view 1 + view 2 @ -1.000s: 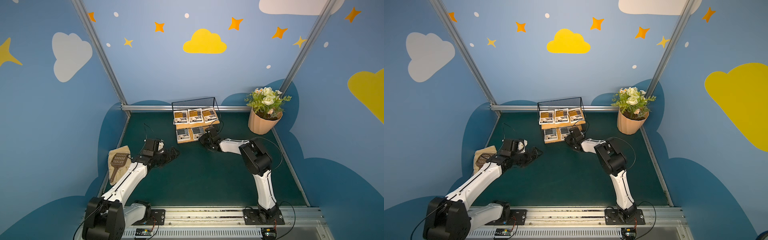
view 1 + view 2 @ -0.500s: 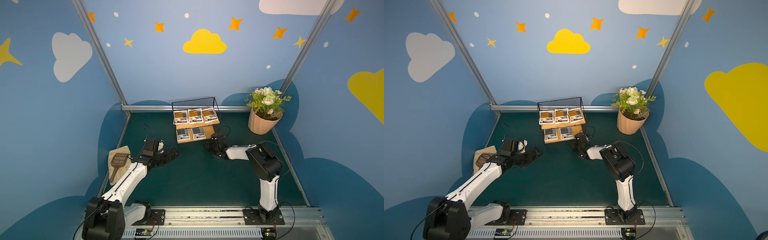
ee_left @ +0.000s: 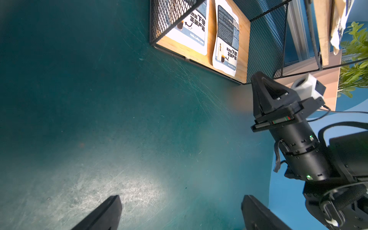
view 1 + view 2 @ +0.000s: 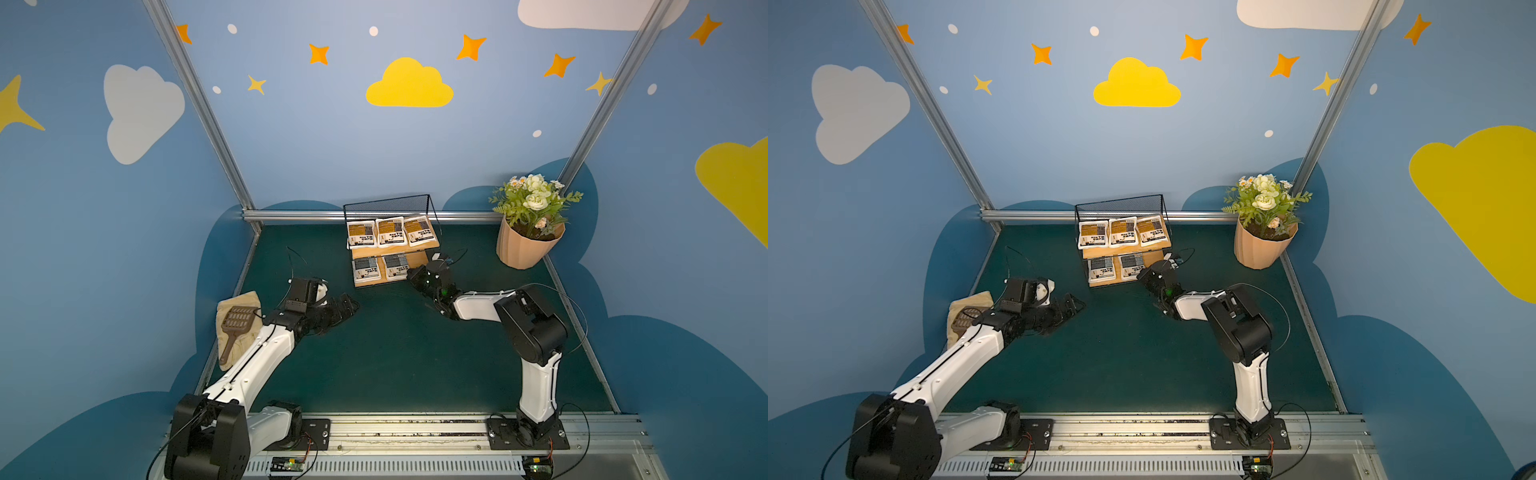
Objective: Place the bagged coffee beans on the shelf by color
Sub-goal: Adjust the bagged coffee beans on the shelf.
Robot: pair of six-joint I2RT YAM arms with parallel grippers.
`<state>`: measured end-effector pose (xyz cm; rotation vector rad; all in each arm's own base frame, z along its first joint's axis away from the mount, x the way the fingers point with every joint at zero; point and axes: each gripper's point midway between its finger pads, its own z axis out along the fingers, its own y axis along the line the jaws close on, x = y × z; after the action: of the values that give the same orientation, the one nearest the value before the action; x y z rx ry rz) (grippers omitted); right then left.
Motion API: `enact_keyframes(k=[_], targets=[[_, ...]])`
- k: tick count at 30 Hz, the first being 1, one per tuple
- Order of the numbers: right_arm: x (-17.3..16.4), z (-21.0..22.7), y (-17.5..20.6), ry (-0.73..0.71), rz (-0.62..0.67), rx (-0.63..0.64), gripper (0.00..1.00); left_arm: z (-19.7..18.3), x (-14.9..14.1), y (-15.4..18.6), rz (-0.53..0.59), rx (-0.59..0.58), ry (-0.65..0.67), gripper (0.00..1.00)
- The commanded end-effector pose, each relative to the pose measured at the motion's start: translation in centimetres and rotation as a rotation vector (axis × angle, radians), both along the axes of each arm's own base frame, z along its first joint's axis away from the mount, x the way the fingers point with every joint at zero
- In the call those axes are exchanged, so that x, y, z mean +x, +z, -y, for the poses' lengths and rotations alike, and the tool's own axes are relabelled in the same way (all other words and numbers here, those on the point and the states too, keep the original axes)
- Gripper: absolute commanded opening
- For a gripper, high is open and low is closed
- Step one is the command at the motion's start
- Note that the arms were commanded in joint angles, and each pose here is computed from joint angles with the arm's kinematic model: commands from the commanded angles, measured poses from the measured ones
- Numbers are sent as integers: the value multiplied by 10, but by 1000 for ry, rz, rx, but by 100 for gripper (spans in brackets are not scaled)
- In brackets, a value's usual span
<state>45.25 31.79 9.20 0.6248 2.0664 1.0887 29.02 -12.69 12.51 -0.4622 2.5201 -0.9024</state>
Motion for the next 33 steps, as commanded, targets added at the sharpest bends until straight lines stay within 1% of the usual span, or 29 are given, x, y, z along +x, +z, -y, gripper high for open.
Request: enact_keyframes(k=[1, 12, 22, 33], targets=[[12, -9, 8, -9, 56, 17, 0, -1, 1, 1, -1, 6, -11, 100], [24, -29, -17, -23, 7, 43, 0, 0, 0, 1, -4, 2, -12, 100], [29, -35, -44, -48, -45, 42, 0, -1, -2, 0, -13, 2, -9, 100], [37, -40, -55, -68, -73, 59, 0, -3, -5, -5, -23, 7, -5, 100]])
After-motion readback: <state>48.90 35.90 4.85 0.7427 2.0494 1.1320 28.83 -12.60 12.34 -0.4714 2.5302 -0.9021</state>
